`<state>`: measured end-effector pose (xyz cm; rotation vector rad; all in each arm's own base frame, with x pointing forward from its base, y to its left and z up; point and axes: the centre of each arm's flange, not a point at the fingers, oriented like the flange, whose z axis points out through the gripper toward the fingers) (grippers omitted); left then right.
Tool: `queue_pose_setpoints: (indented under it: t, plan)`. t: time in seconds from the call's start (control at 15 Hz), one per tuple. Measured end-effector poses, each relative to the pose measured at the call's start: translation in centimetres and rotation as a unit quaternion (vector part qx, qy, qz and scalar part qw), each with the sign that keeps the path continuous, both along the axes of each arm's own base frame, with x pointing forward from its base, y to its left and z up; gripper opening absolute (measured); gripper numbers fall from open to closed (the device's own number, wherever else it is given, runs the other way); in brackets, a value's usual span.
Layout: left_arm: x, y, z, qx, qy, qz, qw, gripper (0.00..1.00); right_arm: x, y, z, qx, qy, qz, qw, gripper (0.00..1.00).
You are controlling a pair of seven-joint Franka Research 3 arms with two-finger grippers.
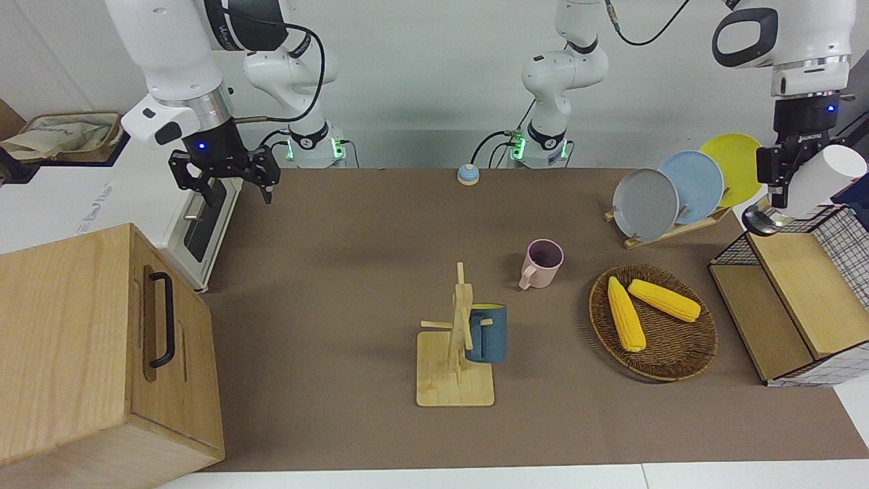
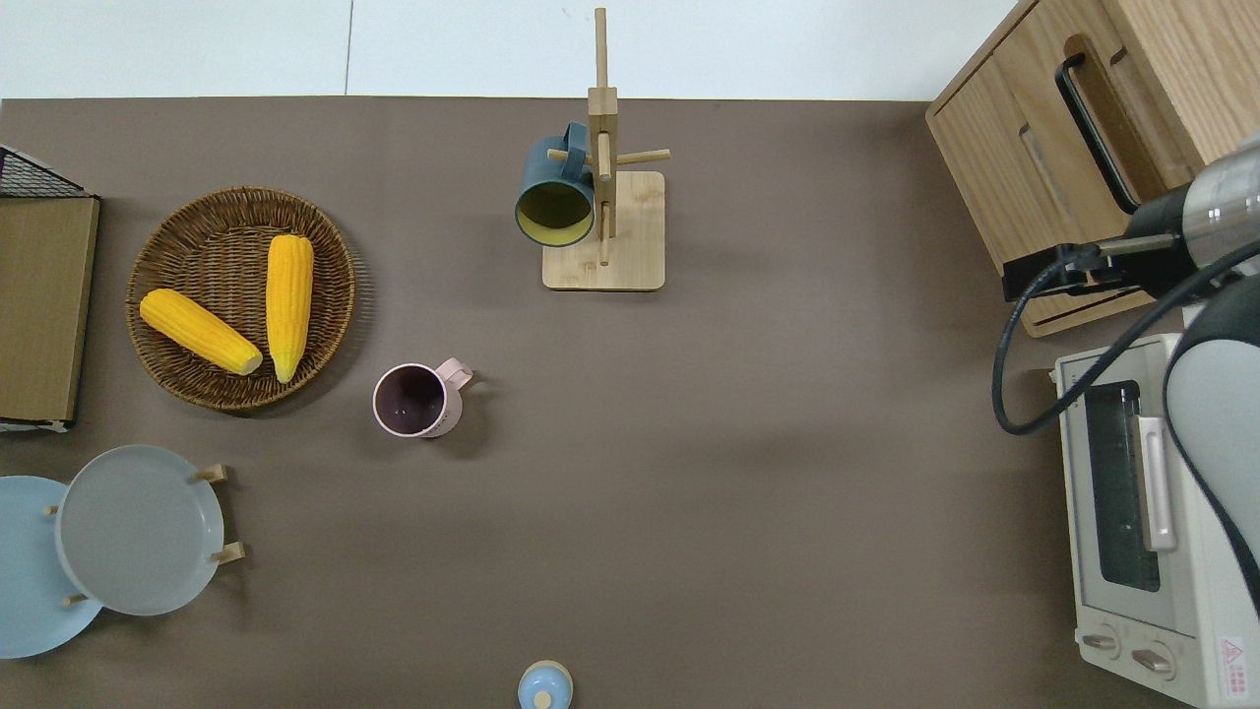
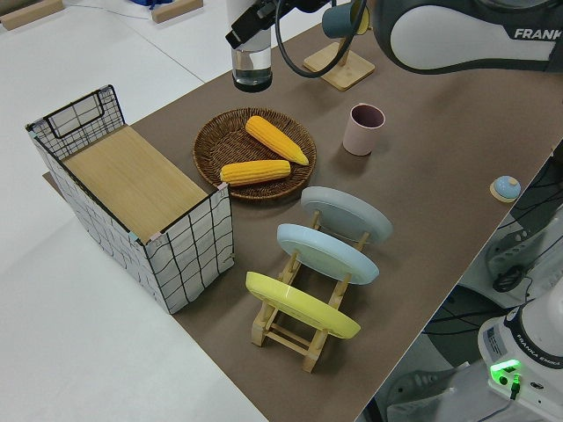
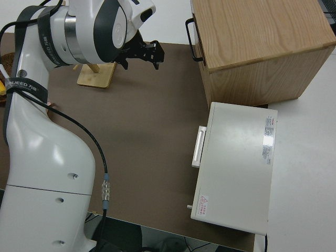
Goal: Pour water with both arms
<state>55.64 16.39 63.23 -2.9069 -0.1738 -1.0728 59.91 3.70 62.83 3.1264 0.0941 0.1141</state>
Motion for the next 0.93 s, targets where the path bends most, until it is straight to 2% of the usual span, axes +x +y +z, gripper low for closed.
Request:
queue_pose_setpoints:
  t: [0.2, 0.67, 0.93]
  plan:
    - [0.6, 2.9, -1.1, 0.001, -0.004, -0.025, 0.9997, 0.63, 0.0, 0.0, 0.0, 0.000, 0.000, 0.000, 1.0000, 0.99]
    - [0.2, 10.0, -3.5, 0.007, -0.025, -0.065, 0.9975, 0.63, 0.0, 0.0, 0.0, 0.000, 0.000, 0.000, 1.0000, 0.99]
    - [0.1, 13.4, -5.9, 0.007, -0.029, -0.075, 0.9967, 0.63, 0.0, 0.0, 0.0, 0.000, 0.000, 0.000, 1.0000, 0.99]
